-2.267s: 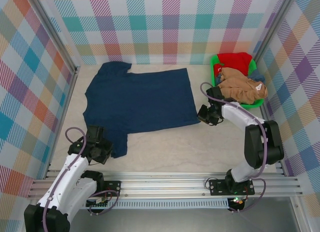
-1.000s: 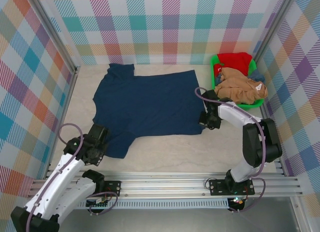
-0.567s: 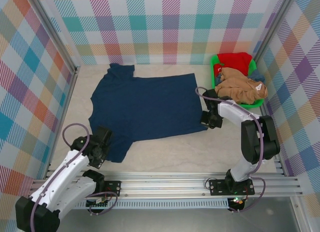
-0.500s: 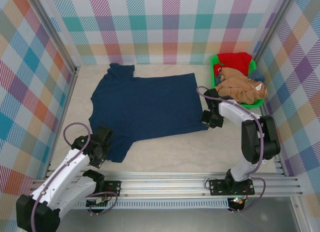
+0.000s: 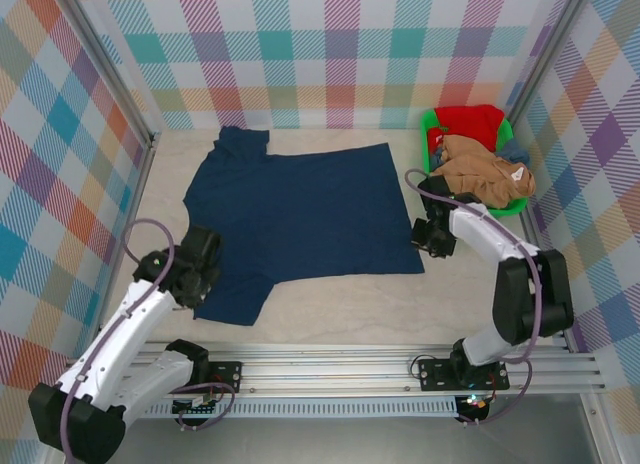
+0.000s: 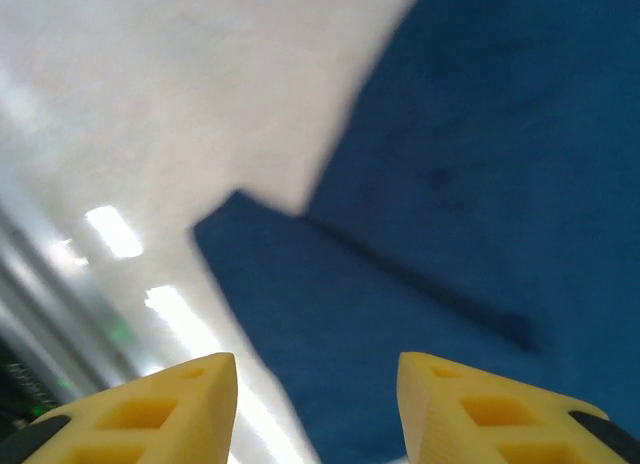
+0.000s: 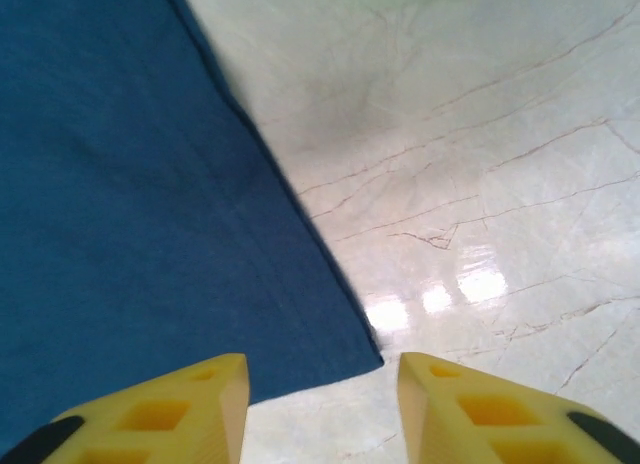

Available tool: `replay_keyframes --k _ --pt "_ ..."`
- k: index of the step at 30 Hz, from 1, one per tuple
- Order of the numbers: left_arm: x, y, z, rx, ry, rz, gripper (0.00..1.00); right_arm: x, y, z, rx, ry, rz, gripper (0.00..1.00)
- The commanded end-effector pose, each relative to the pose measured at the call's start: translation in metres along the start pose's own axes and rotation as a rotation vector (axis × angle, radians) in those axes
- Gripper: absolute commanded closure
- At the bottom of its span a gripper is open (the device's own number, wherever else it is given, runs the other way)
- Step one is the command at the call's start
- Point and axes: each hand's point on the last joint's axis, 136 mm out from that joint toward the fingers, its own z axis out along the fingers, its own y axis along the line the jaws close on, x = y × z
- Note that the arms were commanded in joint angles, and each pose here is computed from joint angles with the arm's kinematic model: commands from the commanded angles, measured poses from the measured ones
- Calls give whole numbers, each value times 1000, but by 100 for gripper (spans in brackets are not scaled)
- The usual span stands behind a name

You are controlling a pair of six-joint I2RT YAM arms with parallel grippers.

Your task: Fold and stack the t-shirts

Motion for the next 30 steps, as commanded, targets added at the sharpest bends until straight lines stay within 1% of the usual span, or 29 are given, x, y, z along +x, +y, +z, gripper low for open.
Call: replay_keyframes --k 1,4,6,8,10,15,18,21,23,25,26,27,28,30 --pt "-10 -29 22 3 65 24 60 0 23 -7 -76 8 -18 64" --pt "-17 -53 58 13 129 -22 72 -4 53 7 -167 30 -30 68" --pt "-22 -59 82 0 154 -57 77 -7 70 16 -208 40 -38 71" --pt "-27 -63 104 -27 159 -68 78 -9 83 26 -229 62 -39 74" --pt "-29 -62 121 -55 176 -87 79 -9 93 36 -237 77 -51 75" --pt "-45 -48 154 -135 188 -107 81 -2 100 56 -227 137 -36 76" --pt "-60 -55 172 -139 189 -88 82 2 109 58 -227 147 -59 76" --pt "-82 -75 192 -107 196 -63 82 6 121 59 -233 157 -91 75" --pt "-99 -94 193 -74 173 -25 80 6 126 56 -231 156 -106 75" --pt "-110 -105 180 -58 146 5 77 2 129 50 -231 142 -111 75" --pt "-111 -106 168 -61 134 20 73 -1 130 46 -229 133 -117 75" --pt "-108 -104 155 -79 127 41 64 -6 131 41 -228 117 -123 75" --pt "-104 -100 141 -93 116 57 58 -9 132 38 -229 103 -131 75" --pt "-88 -87 108 -113 83 94 54 -15 135 29 -240 83 -150 75"
